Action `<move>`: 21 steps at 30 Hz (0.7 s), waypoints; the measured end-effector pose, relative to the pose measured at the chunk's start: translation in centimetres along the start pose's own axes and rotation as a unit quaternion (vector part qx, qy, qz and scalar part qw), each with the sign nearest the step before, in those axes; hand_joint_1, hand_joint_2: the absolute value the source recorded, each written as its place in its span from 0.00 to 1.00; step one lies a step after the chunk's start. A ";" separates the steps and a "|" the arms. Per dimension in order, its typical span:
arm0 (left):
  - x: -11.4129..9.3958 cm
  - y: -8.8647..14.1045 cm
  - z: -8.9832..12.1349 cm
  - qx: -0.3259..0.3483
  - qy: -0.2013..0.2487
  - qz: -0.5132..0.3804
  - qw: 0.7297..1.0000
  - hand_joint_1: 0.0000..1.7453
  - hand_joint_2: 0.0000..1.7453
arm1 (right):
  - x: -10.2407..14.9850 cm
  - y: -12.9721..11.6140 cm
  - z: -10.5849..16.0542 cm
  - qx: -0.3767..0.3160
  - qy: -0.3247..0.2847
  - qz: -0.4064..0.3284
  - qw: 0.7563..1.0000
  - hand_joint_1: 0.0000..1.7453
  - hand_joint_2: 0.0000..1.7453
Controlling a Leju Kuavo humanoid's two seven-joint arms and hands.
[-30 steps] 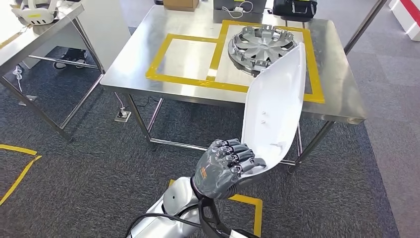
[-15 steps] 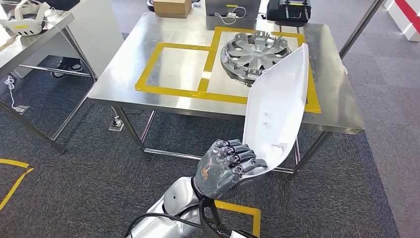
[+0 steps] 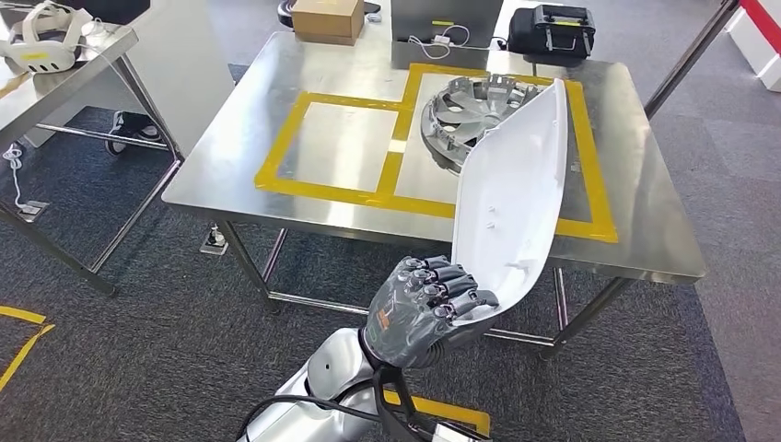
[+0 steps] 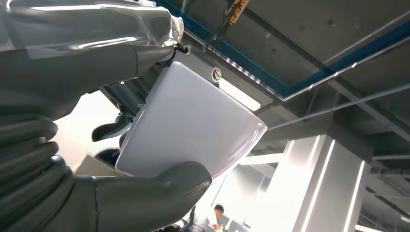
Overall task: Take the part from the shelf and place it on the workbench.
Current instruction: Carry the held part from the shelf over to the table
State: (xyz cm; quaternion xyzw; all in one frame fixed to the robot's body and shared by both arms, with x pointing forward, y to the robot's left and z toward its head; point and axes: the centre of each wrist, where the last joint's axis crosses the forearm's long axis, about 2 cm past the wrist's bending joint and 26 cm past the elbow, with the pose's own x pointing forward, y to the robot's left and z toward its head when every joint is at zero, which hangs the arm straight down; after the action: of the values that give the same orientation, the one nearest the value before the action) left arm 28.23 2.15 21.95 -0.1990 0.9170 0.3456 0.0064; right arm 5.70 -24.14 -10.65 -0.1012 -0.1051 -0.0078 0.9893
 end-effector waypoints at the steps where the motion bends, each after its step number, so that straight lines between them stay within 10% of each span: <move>1: 0.0 0.0 0.1 -0.002 0.001 0.000 1.000 1.00 1.00 | 0.0 0.0 0.0 0.000 0.000 0.000 1.000 0.00 0.00; 21: 0.4 -0.1 0.2 -0.005 0.003 0.002 1.000 1.00 1.00 | 0.7 0.4 0.1 0.003 -0.007 -0.001 1.000 0.00 0.00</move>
State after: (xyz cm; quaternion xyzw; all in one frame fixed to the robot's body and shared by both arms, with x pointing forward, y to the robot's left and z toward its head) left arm 27.86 2.06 21.69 -0.1985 0.9156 0.3497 0.0017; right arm 6.35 -23.78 -10.52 -0.0987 -0.1118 -0.0077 0.9888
